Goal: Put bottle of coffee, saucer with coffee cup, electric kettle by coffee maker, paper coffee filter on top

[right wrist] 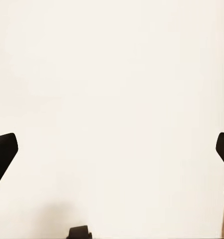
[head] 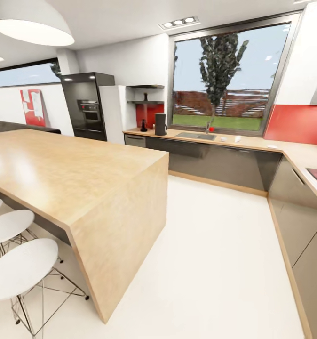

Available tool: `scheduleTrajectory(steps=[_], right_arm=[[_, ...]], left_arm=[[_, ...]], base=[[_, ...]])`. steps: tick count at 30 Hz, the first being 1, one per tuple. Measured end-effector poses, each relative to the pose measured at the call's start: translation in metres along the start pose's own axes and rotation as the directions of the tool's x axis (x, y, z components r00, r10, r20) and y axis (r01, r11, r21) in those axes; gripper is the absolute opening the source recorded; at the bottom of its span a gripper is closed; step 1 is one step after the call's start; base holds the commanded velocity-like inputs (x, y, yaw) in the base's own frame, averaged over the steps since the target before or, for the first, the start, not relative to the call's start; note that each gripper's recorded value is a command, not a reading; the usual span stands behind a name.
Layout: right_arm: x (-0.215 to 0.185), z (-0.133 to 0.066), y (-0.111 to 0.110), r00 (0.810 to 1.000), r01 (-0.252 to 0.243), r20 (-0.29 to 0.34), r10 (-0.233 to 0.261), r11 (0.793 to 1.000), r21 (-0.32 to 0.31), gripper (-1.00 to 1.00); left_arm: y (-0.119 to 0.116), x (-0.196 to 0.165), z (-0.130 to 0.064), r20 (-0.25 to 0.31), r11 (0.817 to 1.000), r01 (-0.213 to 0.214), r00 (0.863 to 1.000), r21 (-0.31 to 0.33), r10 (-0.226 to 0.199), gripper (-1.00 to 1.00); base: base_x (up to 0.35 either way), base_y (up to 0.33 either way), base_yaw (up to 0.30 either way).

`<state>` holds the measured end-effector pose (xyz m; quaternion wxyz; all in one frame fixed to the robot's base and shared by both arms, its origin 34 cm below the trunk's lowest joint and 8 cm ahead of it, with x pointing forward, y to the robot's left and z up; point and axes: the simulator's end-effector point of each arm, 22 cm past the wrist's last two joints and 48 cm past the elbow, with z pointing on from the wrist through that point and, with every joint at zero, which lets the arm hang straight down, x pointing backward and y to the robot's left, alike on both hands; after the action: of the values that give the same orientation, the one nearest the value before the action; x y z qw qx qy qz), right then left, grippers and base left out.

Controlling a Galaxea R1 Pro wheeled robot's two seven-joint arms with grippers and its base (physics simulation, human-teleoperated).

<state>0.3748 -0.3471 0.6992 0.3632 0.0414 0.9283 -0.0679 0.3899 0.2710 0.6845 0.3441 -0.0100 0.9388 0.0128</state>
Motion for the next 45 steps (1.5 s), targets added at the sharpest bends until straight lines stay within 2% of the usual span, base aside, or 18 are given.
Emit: scheduleTrajectory(steps=[25, 36, 45], right_arm=[[0.0000, -0.0001, 0.0000, 1.000, 0.000, 0.000, 0.000, 1.000, 0.000, 1.00], [0.0000, -0.0004, -0.0001, 1.000, 0.000, 0.001, 0.000, 1.000, 0.000, 1.00], [0.0000, -0.0004, 0.0000, 1.000, 0.000, 0.001, 0.000, 1.000, 0.000, 1.00]], left_arm=[[-0.0001, 0.0001, -0.0001, 0.000, 1.000, 0.001, 1.000, 0.001, -0.001, 1.00], [-0.0006, 0.0001, -0.0004, 0.001, 1.000, 0.000, 1.000, 0.003, 0.000, 1.00], [-0.0006, 0.0001, -0.0004, 0.000, 1.000, 0.000, 1.000, 0.003, 0.000, 1.00]], base=[[0.006, 0.000, -0.300], [0.277, -0.009, -0.300], [0.320, -0.146, -0.300]])
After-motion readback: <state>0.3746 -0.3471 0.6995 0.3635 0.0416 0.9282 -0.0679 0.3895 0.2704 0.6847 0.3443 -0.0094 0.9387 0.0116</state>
